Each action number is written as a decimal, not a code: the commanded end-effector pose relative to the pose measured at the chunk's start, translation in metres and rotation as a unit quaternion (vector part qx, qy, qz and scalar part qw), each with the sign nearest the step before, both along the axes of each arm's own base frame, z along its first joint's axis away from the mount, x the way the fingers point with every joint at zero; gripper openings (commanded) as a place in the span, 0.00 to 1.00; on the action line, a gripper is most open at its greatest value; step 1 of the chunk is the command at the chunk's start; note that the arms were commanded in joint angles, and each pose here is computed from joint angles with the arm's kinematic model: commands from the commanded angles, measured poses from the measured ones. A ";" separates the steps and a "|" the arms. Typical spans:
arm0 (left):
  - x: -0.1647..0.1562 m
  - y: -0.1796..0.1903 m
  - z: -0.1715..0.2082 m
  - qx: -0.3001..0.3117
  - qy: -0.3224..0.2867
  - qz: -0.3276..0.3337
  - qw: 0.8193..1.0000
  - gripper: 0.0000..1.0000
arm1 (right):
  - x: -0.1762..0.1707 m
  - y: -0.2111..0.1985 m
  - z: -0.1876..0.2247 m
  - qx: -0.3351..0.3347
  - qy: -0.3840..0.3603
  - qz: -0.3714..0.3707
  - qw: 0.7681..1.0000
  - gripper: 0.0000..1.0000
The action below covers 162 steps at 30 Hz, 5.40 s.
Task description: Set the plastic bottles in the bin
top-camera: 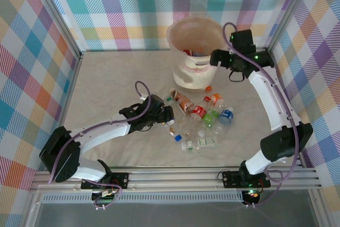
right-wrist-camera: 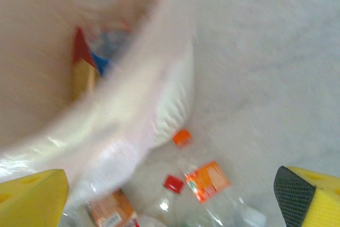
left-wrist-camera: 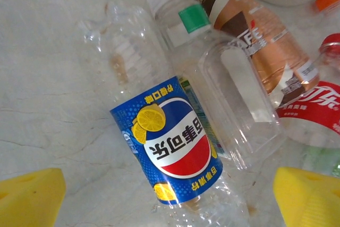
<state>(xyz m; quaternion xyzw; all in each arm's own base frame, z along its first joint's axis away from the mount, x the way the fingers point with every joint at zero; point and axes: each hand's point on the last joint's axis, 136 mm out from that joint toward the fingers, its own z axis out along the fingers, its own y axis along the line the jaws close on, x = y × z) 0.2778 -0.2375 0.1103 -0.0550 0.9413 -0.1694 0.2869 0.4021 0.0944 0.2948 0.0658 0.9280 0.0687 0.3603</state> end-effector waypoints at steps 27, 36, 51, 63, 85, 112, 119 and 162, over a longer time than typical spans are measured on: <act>-0.002 -0.006 -0.068 0.017 0.065 0.046 0.997 0.87 | -0.079 -0.025 -0.087 -0.001 0.105 -0.060 0.993 1.00; -0.012 0.009 -0.081 0.036 0.085 0.063 0.994 0.80 | -0.081 -0.021 -0.086 0.011 0.101 -0.056 0.993 1.00; -0.026 0.030 -0.099 0.037 0.117 0.084 0.989 0.59 | -0.078 -0.010 -0.080 0.038 0.089 -0.043 0.994 1.00; -0.004 0.054 -0.040 0.094 0.020 0.080 0.992 0.44 | -0.076 0.007 -0.077 0.071 0.084 -0.013 0.994 1.00; 0.097 0.024 0.254 0.072 -0.354 -0.069 0.930 0.37 | -0.085 0.013 -0.084 0.091 0.087 0.000 0.992 1.00; 0.251 -0.095 0.365 0.079 -0.505 -0.204 0.835 0.36 | -0.096 0.018 -0.107 0.111 0.113 0.000 0.987 1.00; 0.270 -0.110 0.343 0.080 -0.512 -0.213 0.828 0.37 | -0.104 0.019 -0.108 0.120 0.116 0.001 0.986 1.00; 0.285 -0.169 0.198 0.128 -0.425 -0.350 0.825 0.74 | -0.120 0.002 -0.105 0.095 0.111 -0.020 0.989 1.00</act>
